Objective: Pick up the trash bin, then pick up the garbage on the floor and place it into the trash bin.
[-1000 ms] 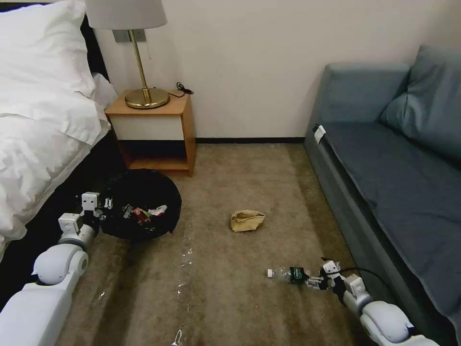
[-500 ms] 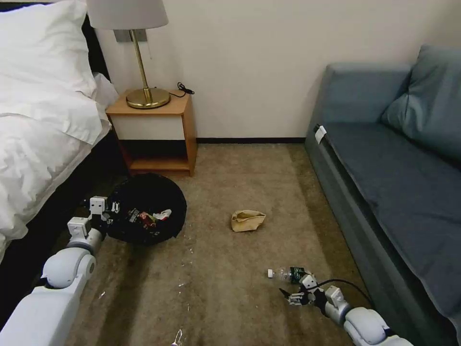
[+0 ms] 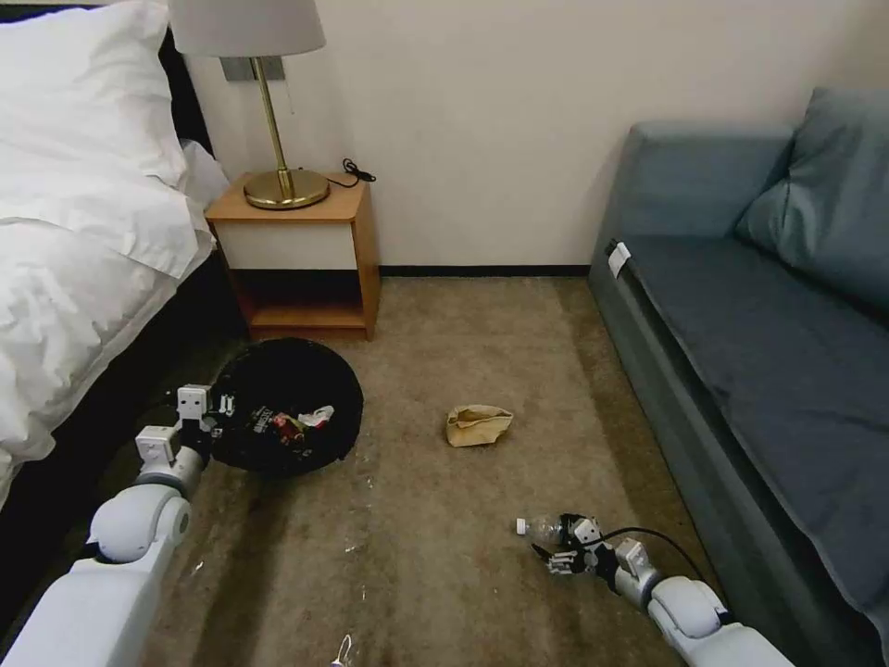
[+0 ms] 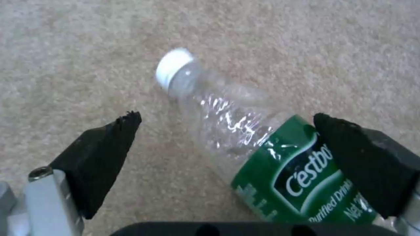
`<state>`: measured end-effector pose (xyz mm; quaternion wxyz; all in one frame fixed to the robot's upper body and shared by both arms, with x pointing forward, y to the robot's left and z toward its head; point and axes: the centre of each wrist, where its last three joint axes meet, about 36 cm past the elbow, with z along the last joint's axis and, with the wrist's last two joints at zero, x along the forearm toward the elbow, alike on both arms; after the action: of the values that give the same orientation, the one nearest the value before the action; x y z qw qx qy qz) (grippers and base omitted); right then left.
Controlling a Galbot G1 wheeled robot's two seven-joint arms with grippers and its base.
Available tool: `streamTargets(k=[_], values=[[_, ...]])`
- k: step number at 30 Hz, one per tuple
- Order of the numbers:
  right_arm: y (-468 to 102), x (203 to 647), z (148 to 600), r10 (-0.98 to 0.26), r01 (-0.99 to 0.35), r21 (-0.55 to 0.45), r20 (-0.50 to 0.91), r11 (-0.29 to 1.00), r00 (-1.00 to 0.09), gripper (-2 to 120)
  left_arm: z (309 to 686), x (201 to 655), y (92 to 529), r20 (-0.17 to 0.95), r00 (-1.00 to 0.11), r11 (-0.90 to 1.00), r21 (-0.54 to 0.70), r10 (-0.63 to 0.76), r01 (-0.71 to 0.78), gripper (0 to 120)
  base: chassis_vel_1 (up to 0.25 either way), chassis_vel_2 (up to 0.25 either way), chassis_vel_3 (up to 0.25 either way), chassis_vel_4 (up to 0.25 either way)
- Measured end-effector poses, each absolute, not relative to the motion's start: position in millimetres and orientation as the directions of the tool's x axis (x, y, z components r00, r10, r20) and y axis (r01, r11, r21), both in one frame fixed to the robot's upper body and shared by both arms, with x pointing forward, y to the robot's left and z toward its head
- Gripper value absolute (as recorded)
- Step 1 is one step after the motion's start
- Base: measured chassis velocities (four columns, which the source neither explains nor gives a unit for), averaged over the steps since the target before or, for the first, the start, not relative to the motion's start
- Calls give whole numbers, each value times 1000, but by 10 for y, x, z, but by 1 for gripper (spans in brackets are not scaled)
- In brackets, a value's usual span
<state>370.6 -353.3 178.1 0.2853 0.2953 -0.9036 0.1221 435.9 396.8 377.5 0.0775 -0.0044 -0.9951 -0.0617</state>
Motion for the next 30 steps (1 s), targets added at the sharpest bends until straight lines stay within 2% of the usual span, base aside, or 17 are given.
streamTargets(k=[12, 15, 17, 20, 25, 30], values=[[-3396, 3713, 1486, -480, -601, -5, 598, 799, -642, 100, 3738, 4409, 3990, 154, -988, 993, 117, 4, 23, 4, 0, 0, 0, 0], [-3300, 3754, 1427, -491, -601, 13, 589, 799, -642, 96, 3728, 4417, 4005, 154, -988, 993, 116, 3, 21, 4, 0, 0, 0, 0], [-3201, 3799, 1394, -504, -603, 27, 579, 798, -641, 86, 3715, 4425, 4010, 154, -988, 993, 113, 2, 20, 4, 0, 0, 0, 0], [-3162, 3807, 1382, -511, -606, 33, 576, 795, -639, 80, 3709, 4429, 4010, 154, -988, 994, 112, 2, 20, 4, 0, 0, 0, 0], [-3058, 3836, 1346, -527, -609, 54, 564, 792, -636, 59, 3702, 4449, 4009, 154, -988, 994, 107, 3, 20, 4, 0, 0, 0, 0], [-2971, 3890, 1354, -535, -603, 68, 548, 795, -644, 48, 3712, 4465, 4014, 153, -988, 994, 106, 5, 22, 4, 0, 0, 0, 0]])
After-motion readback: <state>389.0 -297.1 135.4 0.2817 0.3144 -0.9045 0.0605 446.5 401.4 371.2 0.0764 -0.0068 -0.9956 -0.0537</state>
